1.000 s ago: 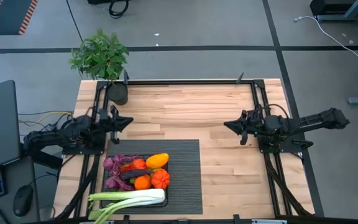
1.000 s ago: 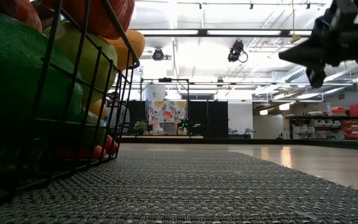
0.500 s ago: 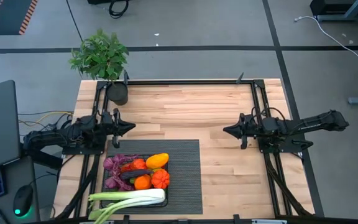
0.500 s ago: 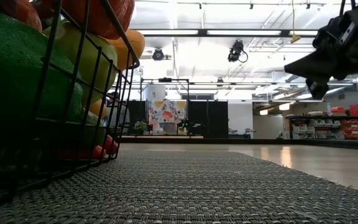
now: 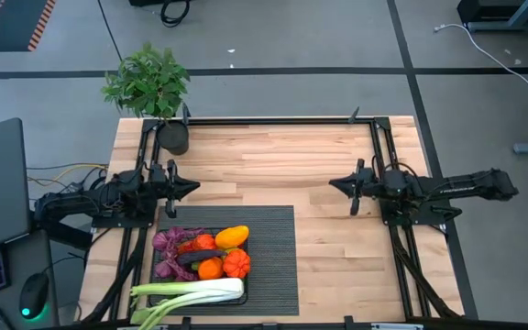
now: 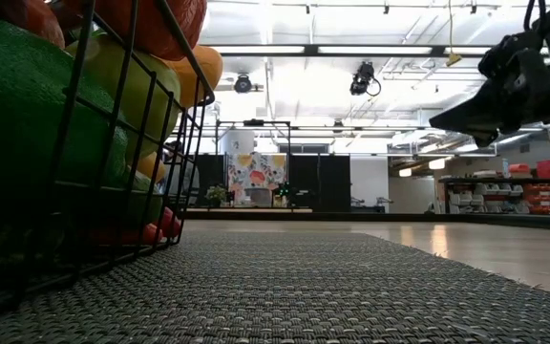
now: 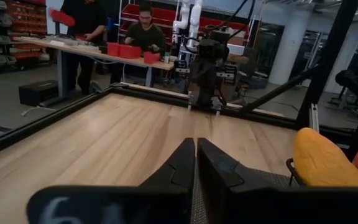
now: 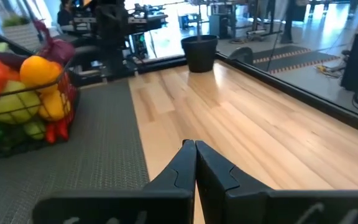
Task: Build produce basket
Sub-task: Return to Home Position
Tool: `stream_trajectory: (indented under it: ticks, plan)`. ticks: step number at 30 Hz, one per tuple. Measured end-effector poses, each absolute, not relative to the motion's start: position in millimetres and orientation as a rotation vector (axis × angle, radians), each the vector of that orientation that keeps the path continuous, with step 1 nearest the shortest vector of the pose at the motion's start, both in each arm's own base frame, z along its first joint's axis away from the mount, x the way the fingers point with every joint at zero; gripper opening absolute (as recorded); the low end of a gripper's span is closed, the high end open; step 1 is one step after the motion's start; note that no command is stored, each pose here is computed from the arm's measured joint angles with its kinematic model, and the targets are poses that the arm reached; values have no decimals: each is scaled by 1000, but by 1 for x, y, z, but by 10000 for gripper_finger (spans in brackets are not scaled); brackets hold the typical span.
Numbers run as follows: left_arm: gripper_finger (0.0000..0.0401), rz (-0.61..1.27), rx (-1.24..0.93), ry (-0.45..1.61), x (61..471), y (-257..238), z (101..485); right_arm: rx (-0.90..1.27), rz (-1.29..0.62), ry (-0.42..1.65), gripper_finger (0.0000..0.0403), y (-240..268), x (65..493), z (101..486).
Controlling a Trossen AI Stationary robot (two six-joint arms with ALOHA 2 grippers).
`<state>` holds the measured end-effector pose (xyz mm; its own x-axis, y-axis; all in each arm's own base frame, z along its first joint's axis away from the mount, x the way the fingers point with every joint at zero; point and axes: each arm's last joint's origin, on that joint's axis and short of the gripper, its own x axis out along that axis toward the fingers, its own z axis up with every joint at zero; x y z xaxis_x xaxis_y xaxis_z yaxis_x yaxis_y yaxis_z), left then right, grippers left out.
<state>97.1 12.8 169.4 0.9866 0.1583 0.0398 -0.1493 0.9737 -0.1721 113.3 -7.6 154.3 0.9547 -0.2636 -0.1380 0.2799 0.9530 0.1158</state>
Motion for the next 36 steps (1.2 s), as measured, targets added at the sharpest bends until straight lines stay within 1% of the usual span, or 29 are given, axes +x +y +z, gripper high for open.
stream_trajectory:
  ticks: [5, 14, 21, 31, 36]
  plan:
    - [28, 155, -169, -55, 97, 13, 170, 164, -285, 112, 12, -9, 113, 155]
    - [17, 155, -169, -56, 97, 13, 170, 165, -281, 108, 16, -9, 113, 155]
    - [28, 155, -169, -56, 97, 13, 170, 165, -274, 104, 16, -8, 113, 156]
    - [17, 155, -169, -56, 97, 13, 170, 182, -228, -18, 14, -4, 106, 167]
    - [22, 155, -169, -56, 97, 13, 170, 187, -225, -51, 16, -4, 104, 170]
